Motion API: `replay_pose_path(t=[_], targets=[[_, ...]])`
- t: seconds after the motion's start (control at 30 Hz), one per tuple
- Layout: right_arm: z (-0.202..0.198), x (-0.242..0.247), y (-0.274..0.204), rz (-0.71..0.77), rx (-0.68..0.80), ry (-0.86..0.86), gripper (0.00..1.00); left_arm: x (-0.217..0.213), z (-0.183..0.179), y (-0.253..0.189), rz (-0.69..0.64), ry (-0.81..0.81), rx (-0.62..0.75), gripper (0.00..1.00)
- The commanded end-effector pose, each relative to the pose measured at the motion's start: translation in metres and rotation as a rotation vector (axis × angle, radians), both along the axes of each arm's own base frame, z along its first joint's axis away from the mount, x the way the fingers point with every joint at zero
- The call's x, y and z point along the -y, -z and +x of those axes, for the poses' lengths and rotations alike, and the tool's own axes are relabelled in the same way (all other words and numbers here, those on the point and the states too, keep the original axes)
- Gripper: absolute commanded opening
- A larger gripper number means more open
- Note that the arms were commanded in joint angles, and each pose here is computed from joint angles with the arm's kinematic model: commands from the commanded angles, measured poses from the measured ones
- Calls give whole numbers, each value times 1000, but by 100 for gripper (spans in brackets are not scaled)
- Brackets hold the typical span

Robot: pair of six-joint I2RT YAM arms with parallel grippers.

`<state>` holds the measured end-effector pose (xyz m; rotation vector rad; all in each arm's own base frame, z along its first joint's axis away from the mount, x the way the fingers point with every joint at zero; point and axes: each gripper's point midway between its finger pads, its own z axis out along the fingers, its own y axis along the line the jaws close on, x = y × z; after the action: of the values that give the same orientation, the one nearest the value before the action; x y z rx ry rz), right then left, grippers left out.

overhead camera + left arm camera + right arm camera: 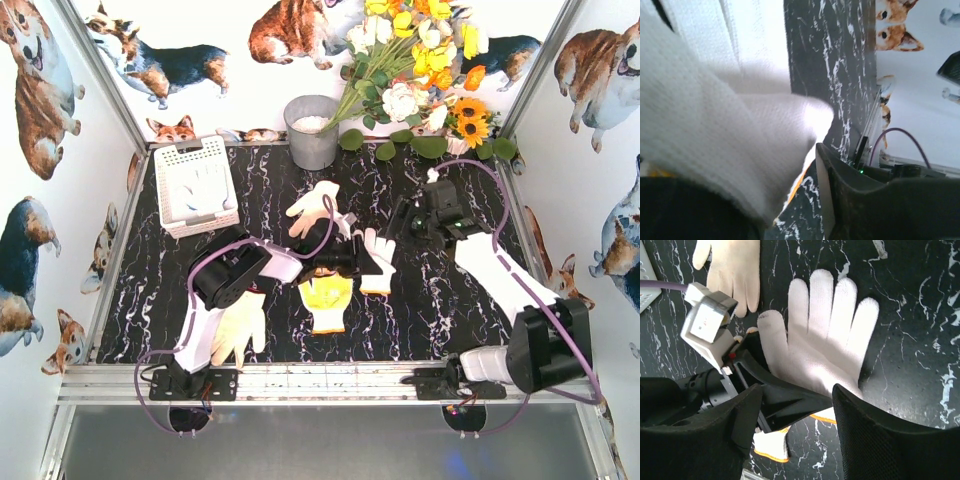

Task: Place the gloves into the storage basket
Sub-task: Place the glove at the center of the board.

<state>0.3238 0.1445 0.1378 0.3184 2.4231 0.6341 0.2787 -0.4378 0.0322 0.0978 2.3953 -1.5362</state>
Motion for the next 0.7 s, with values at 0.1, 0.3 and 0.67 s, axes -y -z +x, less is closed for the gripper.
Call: replay_pose_path(t=[0.1, 0.3, 0.67], targets=[[-35, 15, 29, 52, -85, 43, 59, -9, -9, -13, 19, 20, 35, 44], [-56, 5, 56, 146, -142, 18, 56, -20, -23, -8, 36, 25, 8, 46], [-83, -20, 85, 330, -208, -45, 49, -33, -37, -12, 66, 36, -4, 47]])
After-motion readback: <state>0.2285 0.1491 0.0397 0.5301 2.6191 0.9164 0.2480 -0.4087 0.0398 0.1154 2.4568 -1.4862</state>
